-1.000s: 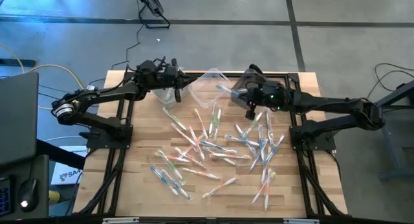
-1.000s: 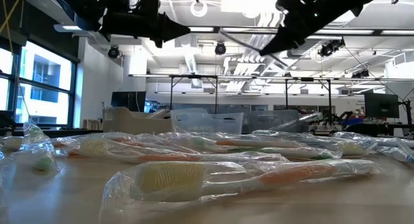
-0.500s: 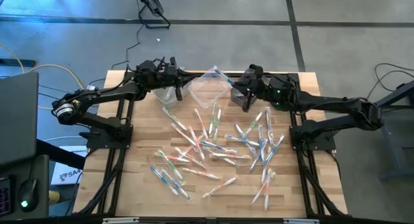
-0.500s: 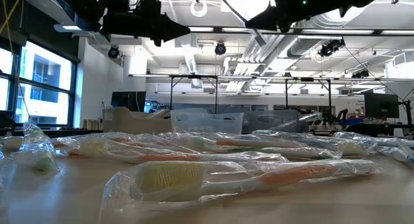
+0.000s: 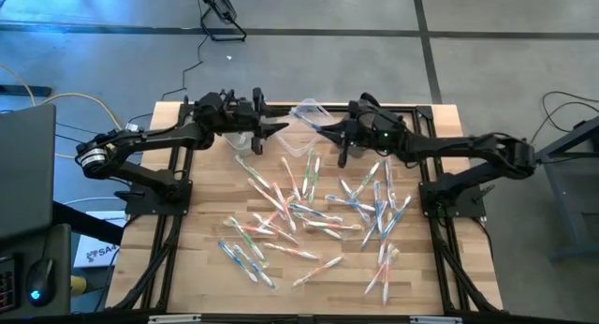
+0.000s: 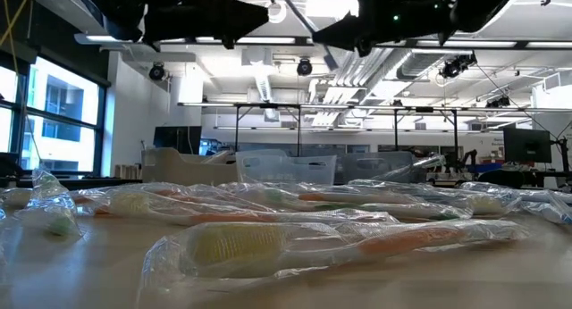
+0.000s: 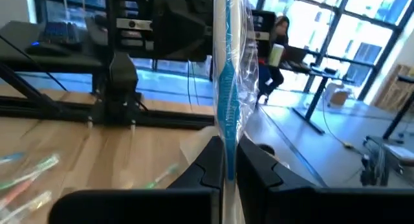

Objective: Pick & Place Toothbrushes
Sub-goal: Put the blue toothbrush into the transparent bin

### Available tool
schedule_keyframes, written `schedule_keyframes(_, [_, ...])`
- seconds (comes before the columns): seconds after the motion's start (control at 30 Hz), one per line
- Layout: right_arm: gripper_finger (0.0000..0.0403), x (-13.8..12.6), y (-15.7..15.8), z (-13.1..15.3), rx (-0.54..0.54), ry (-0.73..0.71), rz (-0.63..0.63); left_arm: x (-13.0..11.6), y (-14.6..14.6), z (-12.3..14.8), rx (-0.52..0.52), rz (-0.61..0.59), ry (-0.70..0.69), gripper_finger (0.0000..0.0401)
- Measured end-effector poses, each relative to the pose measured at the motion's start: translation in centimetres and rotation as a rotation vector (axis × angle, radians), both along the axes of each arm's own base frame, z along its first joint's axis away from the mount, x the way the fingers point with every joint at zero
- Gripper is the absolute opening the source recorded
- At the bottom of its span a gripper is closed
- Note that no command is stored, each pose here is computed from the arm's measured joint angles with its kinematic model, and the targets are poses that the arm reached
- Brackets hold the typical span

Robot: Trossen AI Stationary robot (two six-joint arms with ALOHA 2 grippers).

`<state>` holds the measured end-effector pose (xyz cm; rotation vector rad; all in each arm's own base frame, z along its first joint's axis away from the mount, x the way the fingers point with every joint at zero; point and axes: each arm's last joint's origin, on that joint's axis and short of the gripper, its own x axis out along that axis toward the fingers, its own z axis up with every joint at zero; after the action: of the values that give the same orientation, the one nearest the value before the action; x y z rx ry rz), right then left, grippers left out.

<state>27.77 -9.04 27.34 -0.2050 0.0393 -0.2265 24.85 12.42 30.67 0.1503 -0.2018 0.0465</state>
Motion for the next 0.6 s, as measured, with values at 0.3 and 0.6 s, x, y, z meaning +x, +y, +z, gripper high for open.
schedule_keyframes(0.3, [0.0013, 1.6, -0.2, -1.3, 0.005, -0.059, 0.073, 0.4, -0.7, 0.0, -0.092, 0.011, -0.008, 0.0141])
schedule_keyframes(0.6, [0.0013, 2.0, 0.1, -1.6, 0.011, -0.056, 0.084, 1.3, -1.8, -0.4, -0.116, -0.017, -0.004, 0.0141])
